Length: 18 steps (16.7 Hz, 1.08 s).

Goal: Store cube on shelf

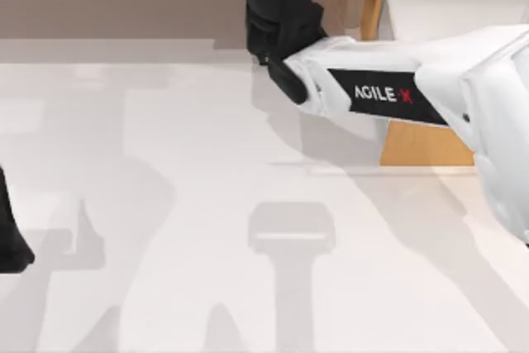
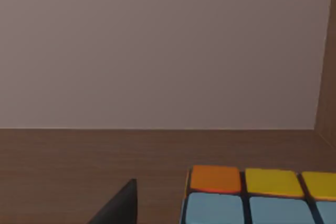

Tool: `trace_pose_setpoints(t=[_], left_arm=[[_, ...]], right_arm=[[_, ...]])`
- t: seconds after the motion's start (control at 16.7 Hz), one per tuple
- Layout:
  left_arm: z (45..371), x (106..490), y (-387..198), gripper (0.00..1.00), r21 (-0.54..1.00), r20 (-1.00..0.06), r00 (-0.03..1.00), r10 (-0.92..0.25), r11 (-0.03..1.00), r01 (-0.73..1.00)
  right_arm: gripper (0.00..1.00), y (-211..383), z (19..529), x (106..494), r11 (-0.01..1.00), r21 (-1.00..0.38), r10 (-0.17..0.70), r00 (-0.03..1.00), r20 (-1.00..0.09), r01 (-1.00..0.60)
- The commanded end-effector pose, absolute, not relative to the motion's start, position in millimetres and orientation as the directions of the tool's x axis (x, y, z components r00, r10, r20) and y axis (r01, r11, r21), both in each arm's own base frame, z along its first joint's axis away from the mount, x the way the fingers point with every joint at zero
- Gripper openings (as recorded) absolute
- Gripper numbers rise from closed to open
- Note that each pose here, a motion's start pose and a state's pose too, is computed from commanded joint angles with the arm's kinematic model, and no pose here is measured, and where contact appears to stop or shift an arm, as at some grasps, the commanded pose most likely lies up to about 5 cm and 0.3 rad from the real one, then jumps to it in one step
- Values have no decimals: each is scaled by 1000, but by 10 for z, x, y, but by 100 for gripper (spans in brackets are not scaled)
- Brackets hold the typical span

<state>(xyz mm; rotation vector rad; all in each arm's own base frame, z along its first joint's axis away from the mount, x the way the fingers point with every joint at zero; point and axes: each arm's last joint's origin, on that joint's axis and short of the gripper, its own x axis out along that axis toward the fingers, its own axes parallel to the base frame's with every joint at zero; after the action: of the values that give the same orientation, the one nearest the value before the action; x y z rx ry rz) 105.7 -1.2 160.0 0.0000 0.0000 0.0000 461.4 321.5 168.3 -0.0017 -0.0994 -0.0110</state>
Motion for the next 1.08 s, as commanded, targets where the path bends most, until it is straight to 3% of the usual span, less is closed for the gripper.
trace_pose_setpoints(t=[0.42, 0.6, 0.84, 1.08], left_arm=[[1600, 1057, -12, 100, 0, 0, 1000, 0, 1000, 0], [1600, 1057, -12, 100, 0, 0, 1000, 0, 1000, 0], [1600, 1057, -12, 100, 0, 0, 1000, 0, 1000, 0], [1600, 1057, -12, 100, 0, 0, 1000, 0, 1000, 0]], right_arm=[[100, 3230, 1684, 4603, 1000, -1, -7, 995, 99, 8], [100, 3248, 1664, 4502, 999, -41, 32, 993, 112, -27], [100, 3177, 1609, 4178, 977, -189, 133, 979, 154, -103], [100, 2914, 1383, 3681, 890, -430, 241, 957, 163, -151]])
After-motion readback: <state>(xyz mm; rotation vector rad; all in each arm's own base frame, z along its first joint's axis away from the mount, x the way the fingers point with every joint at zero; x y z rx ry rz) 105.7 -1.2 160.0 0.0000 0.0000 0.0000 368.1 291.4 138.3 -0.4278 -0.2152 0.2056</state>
